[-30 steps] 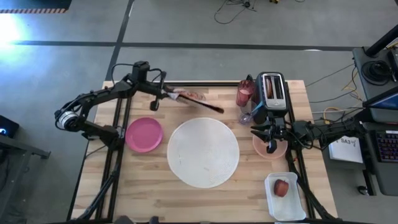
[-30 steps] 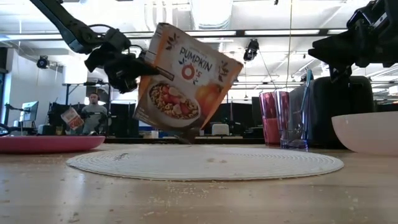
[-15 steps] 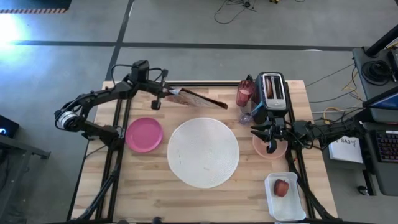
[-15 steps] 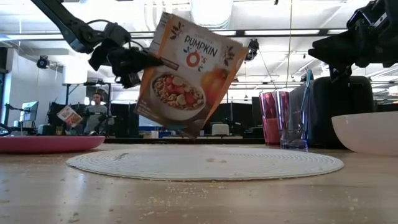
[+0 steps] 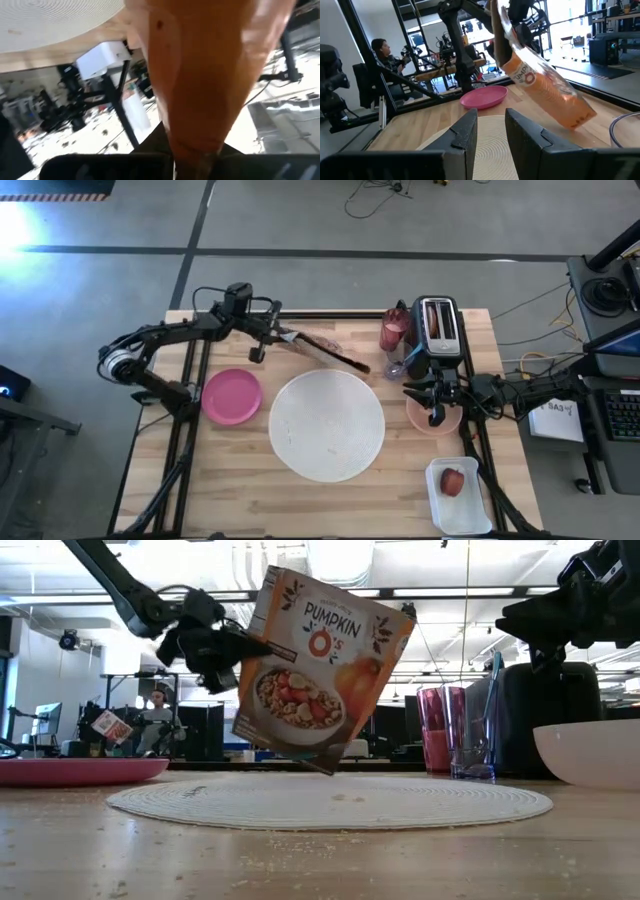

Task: Arrange a breakfast setting
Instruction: Move the cereal box to the top center of the table

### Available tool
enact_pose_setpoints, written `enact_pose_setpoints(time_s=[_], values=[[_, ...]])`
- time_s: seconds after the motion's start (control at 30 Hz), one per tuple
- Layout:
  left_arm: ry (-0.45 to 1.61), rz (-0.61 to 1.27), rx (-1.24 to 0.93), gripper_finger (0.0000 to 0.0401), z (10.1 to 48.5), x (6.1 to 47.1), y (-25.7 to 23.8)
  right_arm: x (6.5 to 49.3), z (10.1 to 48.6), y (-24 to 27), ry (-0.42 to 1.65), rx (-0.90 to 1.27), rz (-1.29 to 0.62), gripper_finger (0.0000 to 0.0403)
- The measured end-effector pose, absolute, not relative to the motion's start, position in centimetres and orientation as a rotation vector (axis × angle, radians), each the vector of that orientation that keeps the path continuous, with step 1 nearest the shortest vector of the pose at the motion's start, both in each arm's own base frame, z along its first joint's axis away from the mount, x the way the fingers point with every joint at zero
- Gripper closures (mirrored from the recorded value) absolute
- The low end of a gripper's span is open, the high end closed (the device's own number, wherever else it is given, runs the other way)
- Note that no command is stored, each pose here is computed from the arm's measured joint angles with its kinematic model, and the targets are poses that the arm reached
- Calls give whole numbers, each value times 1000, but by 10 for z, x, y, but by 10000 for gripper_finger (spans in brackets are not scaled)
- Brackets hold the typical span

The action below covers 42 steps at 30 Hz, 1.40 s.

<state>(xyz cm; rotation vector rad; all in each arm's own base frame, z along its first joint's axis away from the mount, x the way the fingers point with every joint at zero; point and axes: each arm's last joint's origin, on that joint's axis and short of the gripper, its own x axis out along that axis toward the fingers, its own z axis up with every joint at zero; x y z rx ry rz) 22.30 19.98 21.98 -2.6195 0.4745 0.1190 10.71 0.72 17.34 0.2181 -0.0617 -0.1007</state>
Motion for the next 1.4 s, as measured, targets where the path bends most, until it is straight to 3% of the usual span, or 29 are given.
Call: enact_pose_setpoints(time_s=[0.37,0.63,0.87,1.4], values=[[525,-248,-2456,401,211,251,213,107,173,7,-62,218,-101,312],[496,-241,-2581,401,178,260,222,107,173,7,-62,218,-101,312],[312,-321,-2592,401,162,262,226,107,173,7,-61,218,-101,312],[51,-176,-2812,401,122,246,215,107,173,7,-61,218,-101,312]])
